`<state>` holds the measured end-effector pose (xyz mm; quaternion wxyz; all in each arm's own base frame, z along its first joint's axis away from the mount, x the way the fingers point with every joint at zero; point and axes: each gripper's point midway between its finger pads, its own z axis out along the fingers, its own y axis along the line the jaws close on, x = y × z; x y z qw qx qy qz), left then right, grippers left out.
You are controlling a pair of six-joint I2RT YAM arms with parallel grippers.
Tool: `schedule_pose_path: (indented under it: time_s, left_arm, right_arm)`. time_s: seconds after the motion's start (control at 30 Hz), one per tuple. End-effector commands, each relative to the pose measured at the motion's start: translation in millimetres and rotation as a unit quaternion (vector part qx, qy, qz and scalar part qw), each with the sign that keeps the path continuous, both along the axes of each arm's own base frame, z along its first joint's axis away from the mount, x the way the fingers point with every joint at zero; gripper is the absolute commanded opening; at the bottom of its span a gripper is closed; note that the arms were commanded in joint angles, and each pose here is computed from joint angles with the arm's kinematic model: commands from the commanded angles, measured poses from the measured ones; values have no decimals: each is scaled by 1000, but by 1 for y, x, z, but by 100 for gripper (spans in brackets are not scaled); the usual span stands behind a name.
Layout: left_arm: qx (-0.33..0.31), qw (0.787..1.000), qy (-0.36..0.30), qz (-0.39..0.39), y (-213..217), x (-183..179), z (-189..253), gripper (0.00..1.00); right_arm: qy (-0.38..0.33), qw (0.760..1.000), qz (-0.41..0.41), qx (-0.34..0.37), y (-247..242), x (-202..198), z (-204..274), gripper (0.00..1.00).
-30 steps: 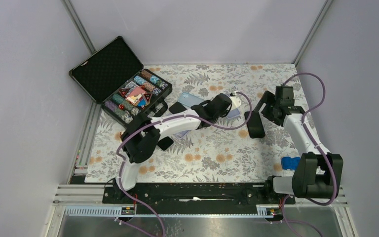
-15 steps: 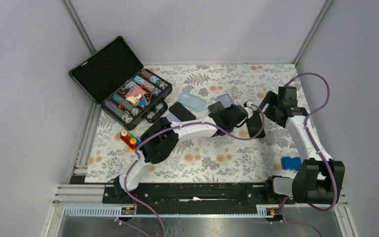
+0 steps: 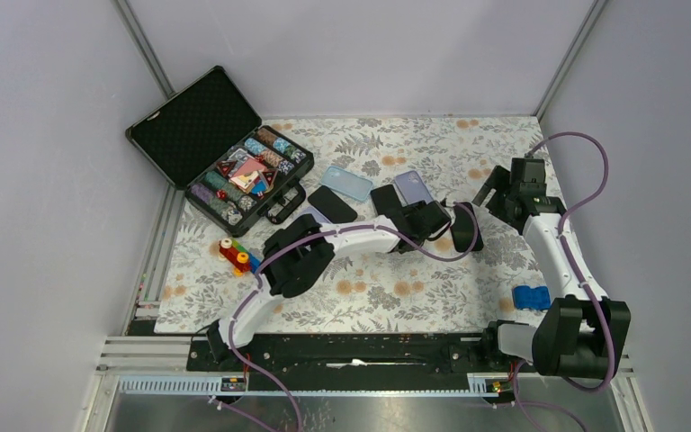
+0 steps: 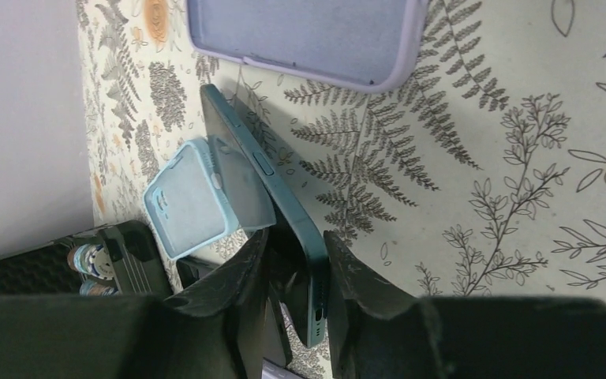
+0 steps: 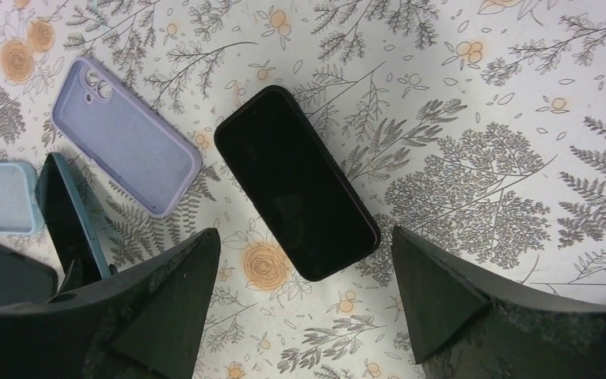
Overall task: Take the phone out of the phone case
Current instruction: Place the phone at the center of the board.
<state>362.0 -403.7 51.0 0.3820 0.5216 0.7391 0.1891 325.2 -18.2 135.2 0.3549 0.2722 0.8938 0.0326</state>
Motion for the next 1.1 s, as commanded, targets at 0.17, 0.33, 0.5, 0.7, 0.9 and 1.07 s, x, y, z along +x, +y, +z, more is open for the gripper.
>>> schedule_pose_path:
  time_s: [0.17, 0.33, 0.5, 0.7, 0.9, 1.07]
  left_arm:
    - [-33, 996, 74, -22, -20, -13, -31, 33]
    - [-48, 996, 74, -28, -30, -11, -28, 39]
    - [-62, 995, 78, -30, -34, -11, -22, 48]
    - [-96, 992, 75, -24, -33, -11, -1, 61]
    - [-170, 982, 77, -22, -32, -12, 41, 81]
    - [-274, 957, 95, -15, -21, -9, 90, 98]
  right_arm:
    - [-6, 999, -21, -44, -19, -1, 14, 86]
    - [-1, 998, -23, -50, -21, -2, 12, 86]
    - [11, 998, -22, -58, -24, 0, 9, 88]
    - [38, 998, 9, -39, -13, 2, -2, 100]
    - [52, 998, 18, -40, -13, 4, -9, 100]
    - [73, 996, 37, -41, -11, 10, -20, 100]
